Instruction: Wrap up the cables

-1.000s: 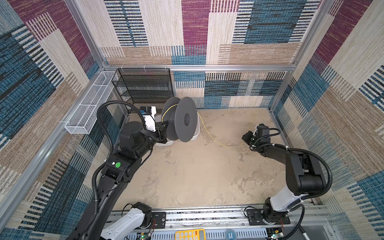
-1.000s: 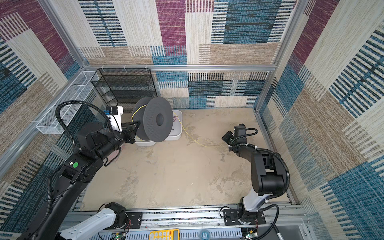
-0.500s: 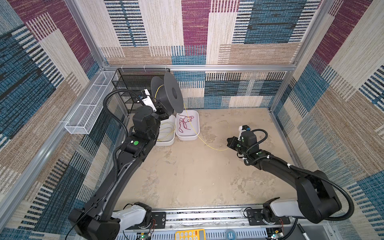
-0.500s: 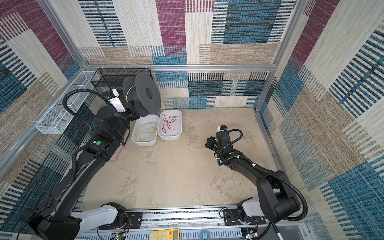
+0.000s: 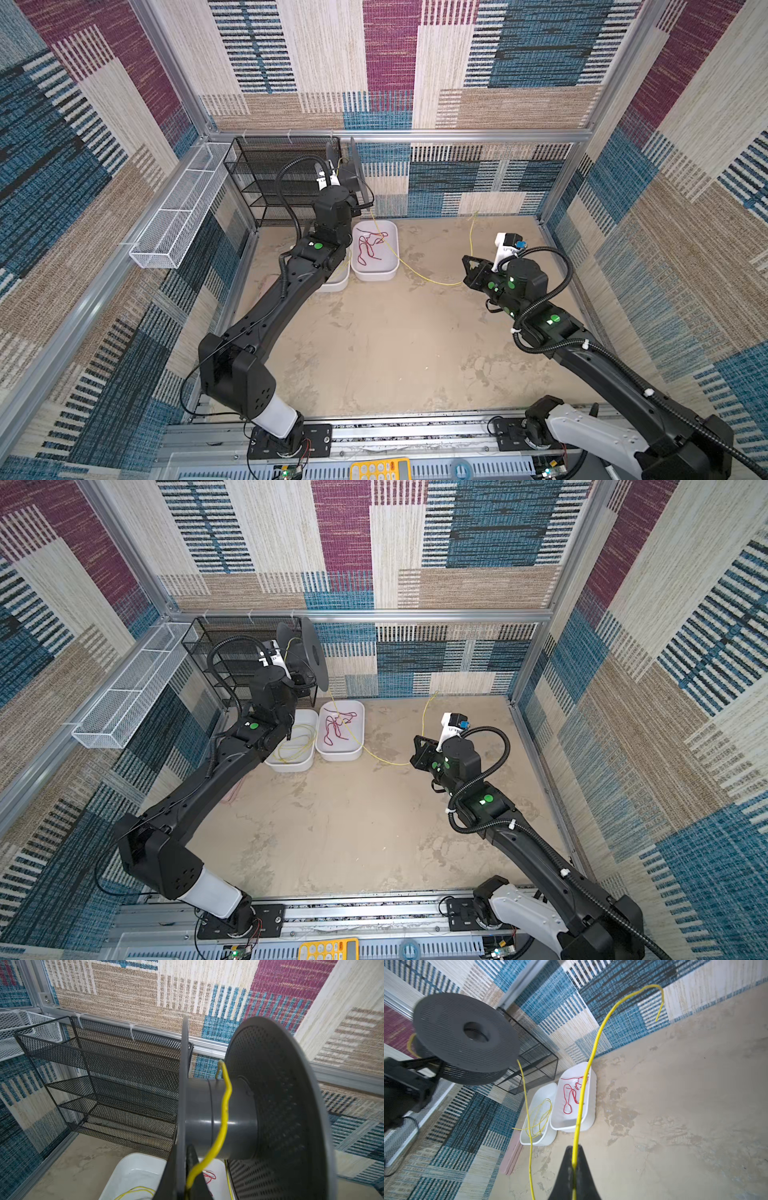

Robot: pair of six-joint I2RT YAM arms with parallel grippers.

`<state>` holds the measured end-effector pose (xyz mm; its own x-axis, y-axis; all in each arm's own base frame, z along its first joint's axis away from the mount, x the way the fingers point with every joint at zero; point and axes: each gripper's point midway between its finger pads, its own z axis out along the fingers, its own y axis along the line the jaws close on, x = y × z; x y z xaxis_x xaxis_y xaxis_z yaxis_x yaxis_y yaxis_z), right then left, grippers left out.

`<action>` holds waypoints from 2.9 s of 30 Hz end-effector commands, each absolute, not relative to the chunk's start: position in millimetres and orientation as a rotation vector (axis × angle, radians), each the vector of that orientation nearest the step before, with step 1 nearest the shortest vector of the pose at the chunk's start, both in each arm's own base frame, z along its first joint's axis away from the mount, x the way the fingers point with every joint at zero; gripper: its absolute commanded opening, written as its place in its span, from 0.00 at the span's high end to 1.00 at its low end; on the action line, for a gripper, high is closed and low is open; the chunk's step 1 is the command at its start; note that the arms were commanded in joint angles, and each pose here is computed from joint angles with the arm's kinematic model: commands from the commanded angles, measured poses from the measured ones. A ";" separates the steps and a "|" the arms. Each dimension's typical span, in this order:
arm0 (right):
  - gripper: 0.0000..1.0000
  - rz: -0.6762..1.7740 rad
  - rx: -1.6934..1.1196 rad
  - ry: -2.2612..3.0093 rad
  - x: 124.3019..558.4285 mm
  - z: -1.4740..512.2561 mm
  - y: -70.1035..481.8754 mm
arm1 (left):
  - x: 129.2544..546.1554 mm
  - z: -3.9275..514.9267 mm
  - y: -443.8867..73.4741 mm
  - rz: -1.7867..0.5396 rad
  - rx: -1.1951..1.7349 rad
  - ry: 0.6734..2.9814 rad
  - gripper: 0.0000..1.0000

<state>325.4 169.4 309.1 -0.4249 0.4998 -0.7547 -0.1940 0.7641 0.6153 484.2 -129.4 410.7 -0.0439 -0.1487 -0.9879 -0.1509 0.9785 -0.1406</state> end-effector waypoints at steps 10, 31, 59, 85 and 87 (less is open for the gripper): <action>1.00 0.867 0.107 1.732 306.3 387.8 179.5 | 506.3 400.9 -145.8 0.098 -0.172 1.600 1.00; 1.00 0.869 -0.017 1.519 344.6 513.1 208.9 | 494.8 312.7 -186.8 0.091 0.113 1.777 1.00; 1.00 0.784 0.054 1.399 490.1 598.7 125.4 | 310.6 230.2 -230.3 0.034 0.624 1.977 1.00; 1.00 0.803 0.176 1.539 569.2 522.3 82.9 | 206.7 212.9 -200.9 -0.165 0.756 2.021 1.00; 1.00 0.803 0.181 1.552 572.4 516.3 81.4 | 202.8 218.1 -200.9 -0.196 0.764 2.008 1.00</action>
<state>557.1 117.3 478.3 -0.3955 0.5060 -0.7665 -0.3565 0.6845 0.6359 225.8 -216.9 262.8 -0.2660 0.2593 -0.9285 0.5150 0.8524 0.0905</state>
